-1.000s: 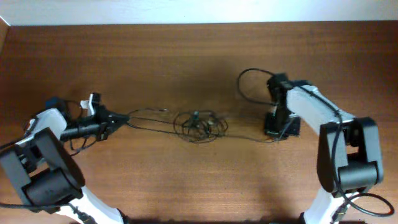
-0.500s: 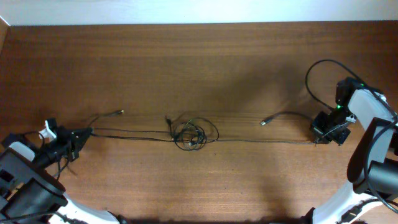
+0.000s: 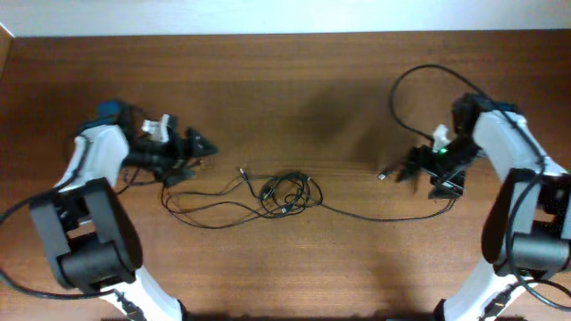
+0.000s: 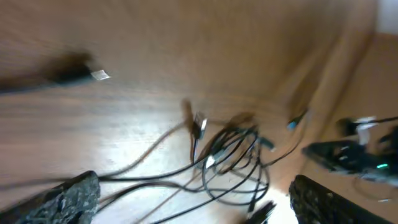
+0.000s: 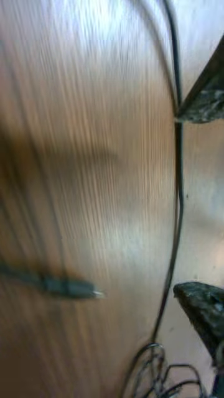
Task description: Untangle cables
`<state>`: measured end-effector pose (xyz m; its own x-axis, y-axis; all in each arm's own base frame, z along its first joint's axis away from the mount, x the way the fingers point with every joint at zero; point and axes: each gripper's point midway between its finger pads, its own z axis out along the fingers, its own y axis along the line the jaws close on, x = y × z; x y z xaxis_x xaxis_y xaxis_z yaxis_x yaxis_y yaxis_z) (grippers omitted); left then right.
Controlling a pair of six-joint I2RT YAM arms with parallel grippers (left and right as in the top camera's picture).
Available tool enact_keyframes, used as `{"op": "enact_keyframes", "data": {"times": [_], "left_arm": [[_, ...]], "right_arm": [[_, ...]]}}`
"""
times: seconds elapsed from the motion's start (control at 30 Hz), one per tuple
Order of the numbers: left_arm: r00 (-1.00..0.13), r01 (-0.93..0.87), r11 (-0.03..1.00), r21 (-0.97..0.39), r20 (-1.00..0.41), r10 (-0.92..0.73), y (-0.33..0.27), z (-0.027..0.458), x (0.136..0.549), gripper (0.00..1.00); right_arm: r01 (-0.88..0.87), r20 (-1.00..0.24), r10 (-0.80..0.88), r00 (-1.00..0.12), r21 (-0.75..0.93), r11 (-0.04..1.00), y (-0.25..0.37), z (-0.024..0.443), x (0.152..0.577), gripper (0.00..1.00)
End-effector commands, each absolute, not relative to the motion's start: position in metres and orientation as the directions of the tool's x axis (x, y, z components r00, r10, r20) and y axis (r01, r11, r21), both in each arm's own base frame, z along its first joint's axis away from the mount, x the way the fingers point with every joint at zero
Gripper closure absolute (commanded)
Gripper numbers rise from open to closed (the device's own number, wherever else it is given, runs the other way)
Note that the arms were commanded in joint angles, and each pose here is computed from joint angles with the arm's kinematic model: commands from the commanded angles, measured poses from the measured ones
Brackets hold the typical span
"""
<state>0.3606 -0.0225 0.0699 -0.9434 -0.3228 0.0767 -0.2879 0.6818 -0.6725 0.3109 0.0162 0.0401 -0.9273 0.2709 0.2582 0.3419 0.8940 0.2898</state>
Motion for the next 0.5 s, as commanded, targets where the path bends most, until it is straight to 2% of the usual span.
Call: {"op": "enact_keyframes", "data": {"times": [0.0,0.07,0.13,0.27,0.3,0.37,0.4,0.47], "left_arm": [[-0.982,-0.174,0.781,-0.6,0.047,-0.182,-0.06,0.064,0.353,0.01],[-0.993,-0.11,0.794,-0.598,0.034,-0.112,-0.085,0.064,0.35,0.01],[-0.996,-0.093,0.824,-0.558,0.041,-0.084,-0.103,0.059,0.347,0.08],[-0.997,-0.078,0.881,-0.466,0.04,-0.068,-0.125,0.05,0.344,0.04],[-0.997,-0.076,0.891,-0.447,0.034,-0.068,-0.128,0.048,0.345,0.07],[-0.999,-0.041,0.898,-0.437,0.013,-0.039,-0.139,0.048,0.345,0.29],[-1.0,-0.026,0.898,-0.438,0.007,-0.026,-0.144,0.048,0.344,0.33],[-0.999,-0.048,0.916,-0.397,0.018,-0.045,-0.146,0.044,0.341,0.34]], "right_arm": [[0.211,0.218,0.145,-0.965,0.318,0.924,0.054,0.042,0.317,0.13],[0.164,0.209,0.098,-0.973,0.325,0.931,0.071,0.042,0.316,0.14],[0.139,0.206,0.074,-0.976,0.319,0.937,0.094,0.042,0.315,0.14],[0.074,0.175,0.017,-0.984,0.327,0.942,0.136,0.041,0.313,0.14],[0.057,0.166,0.002,-0.986,0.329,0.943,0.146,0.04,0.313,0.14],[-0.002,0.135,-0.051,-0.99,0.338,0.941,0.164,0.04,0.312,0.14],[-0.002,0.131,-0.05,-0.99,0.338,0.941,0.171,0.04,0.311,0.14],[0.02,0.121,-0.023,-0.992,0.341,0.94,0.187,0.04,0.312,0.14]]}}
